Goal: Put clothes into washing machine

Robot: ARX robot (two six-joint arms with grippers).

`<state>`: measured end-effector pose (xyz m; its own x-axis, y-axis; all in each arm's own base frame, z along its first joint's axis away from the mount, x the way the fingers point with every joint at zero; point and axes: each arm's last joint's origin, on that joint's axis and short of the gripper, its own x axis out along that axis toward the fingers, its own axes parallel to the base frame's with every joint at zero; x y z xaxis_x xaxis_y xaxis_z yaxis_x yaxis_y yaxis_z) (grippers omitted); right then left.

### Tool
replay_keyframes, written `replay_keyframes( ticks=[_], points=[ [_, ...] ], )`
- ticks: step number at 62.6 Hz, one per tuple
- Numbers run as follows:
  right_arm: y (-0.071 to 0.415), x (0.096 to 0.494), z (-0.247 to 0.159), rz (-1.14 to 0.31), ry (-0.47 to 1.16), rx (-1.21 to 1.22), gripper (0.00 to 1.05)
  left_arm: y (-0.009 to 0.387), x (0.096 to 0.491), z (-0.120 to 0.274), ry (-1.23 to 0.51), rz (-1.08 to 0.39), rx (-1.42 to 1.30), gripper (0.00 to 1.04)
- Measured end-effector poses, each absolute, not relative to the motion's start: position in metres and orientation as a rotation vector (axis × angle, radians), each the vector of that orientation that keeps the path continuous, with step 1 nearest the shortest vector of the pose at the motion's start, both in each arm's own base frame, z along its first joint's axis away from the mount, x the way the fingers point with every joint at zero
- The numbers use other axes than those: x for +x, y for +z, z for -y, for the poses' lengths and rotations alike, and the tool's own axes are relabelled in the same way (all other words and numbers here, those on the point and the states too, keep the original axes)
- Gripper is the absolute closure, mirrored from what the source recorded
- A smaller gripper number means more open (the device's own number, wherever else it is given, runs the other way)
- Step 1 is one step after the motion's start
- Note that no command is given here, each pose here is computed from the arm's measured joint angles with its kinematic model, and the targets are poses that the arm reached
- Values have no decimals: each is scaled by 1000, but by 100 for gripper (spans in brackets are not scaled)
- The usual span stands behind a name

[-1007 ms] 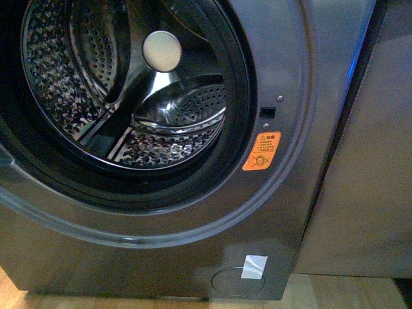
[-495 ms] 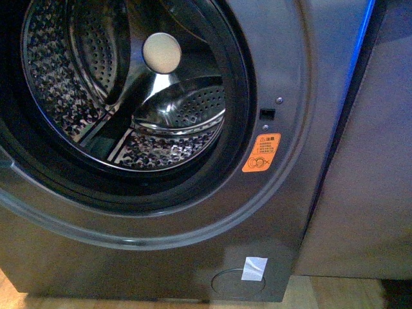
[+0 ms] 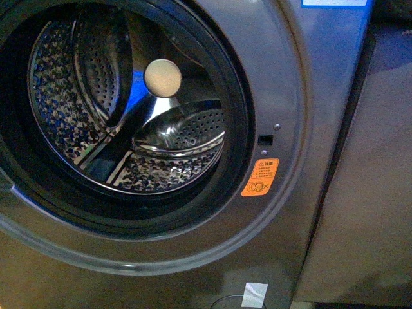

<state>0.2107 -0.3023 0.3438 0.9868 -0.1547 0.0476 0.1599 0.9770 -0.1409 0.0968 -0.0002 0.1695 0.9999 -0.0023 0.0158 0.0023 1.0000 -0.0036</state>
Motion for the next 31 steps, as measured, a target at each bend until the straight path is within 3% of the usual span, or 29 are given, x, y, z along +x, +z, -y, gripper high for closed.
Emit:
replay_keyframes(
  ticks=[14,31],
  points=[
    [463,234,232,242,-2,-215,99,170,97,0,-2,16,-4,7],
    [558,251,134,346,185,-194,99,170,97,0,-2,16,-4,7]
  ],
)
